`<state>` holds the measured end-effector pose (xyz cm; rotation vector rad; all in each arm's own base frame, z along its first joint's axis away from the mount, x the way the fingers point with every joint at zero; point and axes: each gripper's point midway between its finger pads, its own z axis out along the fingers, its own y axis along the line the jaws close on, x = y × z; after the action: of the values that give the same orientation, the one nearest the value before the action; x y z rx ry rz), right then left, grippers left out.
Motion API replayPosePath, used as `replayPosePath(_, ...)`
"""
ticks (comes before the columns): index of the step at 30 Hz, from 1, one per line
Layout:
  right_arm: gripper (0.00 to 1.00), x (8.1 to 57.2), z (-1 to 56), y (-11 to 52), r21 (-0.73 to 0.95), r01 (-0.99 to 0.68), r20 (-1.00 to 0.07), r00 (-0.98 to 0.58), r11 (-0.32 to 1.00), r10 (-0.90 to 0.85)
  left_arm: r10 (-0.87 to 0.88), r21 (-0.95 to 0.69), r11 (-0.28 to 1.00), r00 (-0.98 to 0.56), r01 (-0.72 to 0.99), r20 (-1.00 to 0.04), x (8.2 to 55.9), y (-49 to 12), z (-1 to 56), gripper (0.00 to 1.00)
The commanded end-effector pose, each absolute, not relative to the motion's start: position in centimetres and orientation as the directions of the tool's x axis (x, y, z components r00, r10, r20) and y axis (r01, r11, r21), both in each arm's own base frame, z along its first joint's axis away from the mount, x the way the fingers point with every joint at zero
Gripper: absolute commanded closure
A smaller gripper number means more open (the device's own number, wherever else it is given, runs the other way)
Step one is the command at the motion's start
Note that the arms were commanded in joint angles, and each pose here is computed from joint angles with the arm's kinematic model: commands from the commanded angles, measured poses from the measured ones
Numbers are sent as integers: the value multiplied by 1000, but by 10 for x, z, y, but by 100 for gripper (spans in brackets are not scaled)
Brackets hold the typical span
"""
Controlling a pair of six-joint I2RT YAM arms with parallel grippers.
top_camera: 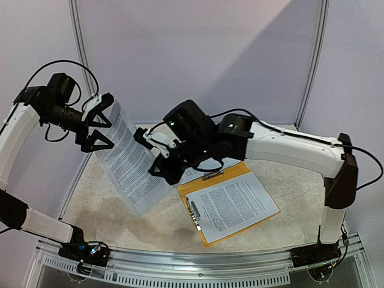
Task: Put the files into the folder
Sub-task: Pick up the file from the center of the board, then pass from the right arm to the left
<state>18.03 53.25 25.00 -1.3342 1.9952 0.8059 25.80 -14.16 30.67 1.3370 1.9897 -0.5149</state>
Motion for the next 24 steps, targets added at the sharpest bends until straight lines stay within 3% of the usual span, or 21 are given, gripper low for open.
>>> replayPosePath(1,100,188,255,485,-107,-964,-717,-95,243,-691,681,-139,255,-280,957,-676,192,-160,310,0)
replayPosePath(12,100,179,288,439,-273,-947,-718,84,169,-691,693,-3,323,-238,947,-680,218,-163,335,0)
replayPosePath(16,100,179,303,428,-298,-934,-743,97,198,-663,680,-55,327,-275,944,-680,221,-172,330,0)
replayPosePath(24,100,189,310,412,-298,-922,-741,60,248,-669,710,-175,163,-238,971,-663,177,-209,317,3)
